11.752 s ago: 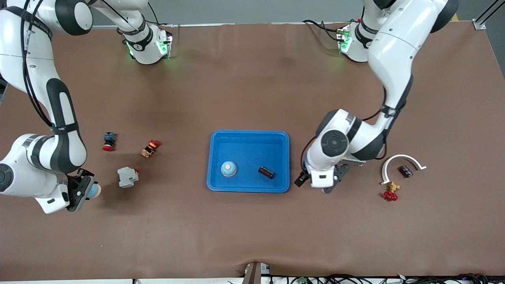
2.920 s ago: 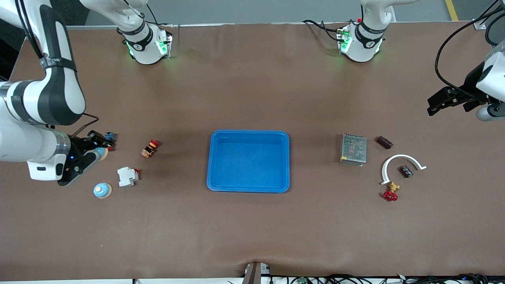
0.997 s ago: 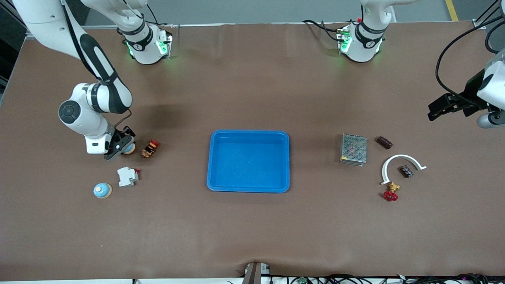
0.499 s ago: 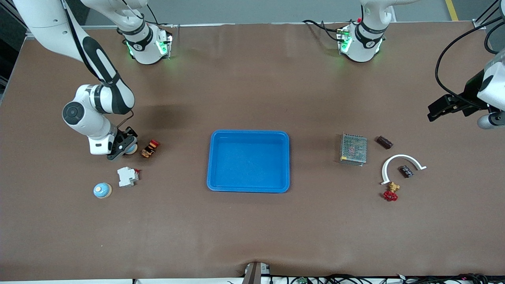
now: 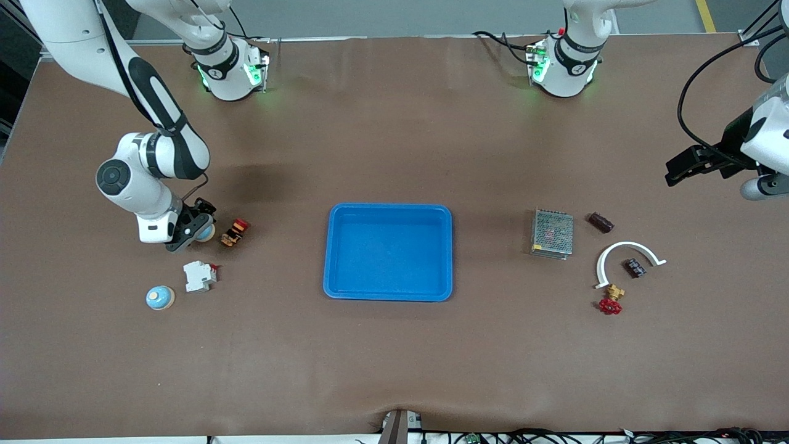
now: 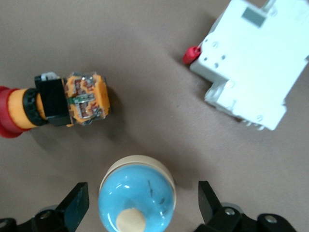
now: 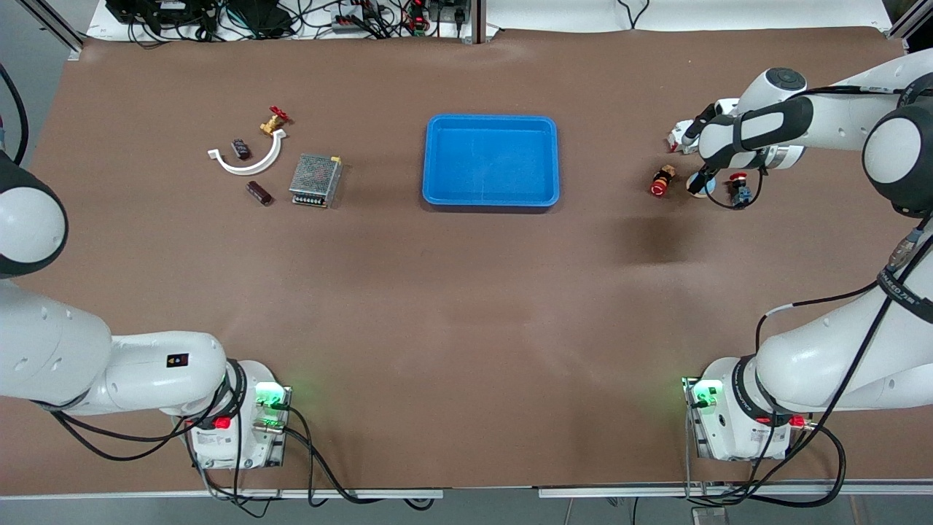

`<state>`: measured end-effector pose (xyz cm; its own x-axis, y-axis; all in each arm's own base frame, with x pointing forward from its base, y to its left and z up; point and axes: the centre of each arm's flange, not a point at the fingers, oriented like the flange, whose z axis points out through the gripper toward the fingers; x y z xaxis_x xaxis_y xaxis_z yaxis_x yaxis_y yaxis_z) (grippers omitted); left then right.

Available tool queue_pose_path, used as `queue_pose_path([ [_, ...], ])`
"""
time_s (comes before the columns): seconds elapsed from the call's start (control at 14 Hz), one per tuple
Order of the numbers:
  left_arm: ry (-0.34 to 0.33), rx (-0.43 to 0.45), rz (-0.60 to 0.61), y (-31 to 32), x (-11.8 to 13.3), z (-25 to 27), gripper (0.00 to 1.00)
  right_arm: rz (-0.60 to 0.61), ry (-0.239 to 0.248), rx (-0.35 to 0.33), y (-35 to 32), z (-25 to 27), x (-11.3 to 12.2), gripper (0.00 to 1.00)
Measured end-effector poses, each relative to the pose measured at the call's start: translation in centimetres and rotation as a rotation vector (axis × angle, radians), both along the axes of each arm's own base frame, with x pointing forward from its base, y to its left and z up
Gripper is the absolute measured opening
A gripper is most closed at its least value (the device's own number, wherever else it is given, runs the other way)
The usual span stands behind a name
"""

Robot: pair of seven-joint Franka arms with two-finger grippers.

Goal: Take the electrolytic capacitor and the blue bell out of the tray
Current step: 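Lower the bell beside the red button and open the right gripper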

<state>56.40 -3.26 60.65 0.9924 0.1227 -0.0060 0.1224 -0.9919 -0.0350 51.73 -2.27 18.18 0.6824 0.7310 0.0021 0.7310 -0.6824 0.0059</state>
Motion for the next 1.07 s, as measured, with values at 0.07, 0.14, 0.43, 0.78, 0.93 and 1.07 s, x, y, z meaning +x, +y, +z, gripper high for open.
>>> queue_pose_path([
  [0.07,0.002,0.0,-0.002,-0.1,-0.1,0.1,1.0,0.0,-0.011,0.0,0.0,0.4,0.4,1.0],
  [0.14,0.004,0.001,-0.004,-0.3,-0.2,0.2,1.0,-0.001,-0.023,-0.001,0.0,0.8,0.9,1.0],
  [0.43,0.011,0.002,-0.012,-0.6,-0.5,0.5,1.0,-0.017,-0.05,-0.001,-0.4,4.1,3.8,1.0],
  [0.78,0.006,0.002,-0.037,-1.7,-0.7,0.8,1.0,-0.183,0.023,0.005,-0.8,15.1,10.4,1.0],
  [0.93,0.004,0.002,-0.043,-2.0,-0.8,1.0,1.0,-0.251,0.038,0.005,0.1,19.7,11.9,1.0],
  [1.07,0.004,0.002,-0.041,-1.9,-0.8,1.0,1.0,-0.293,0.07,-0.009,2.1,24.1,12.7,1.0],
])
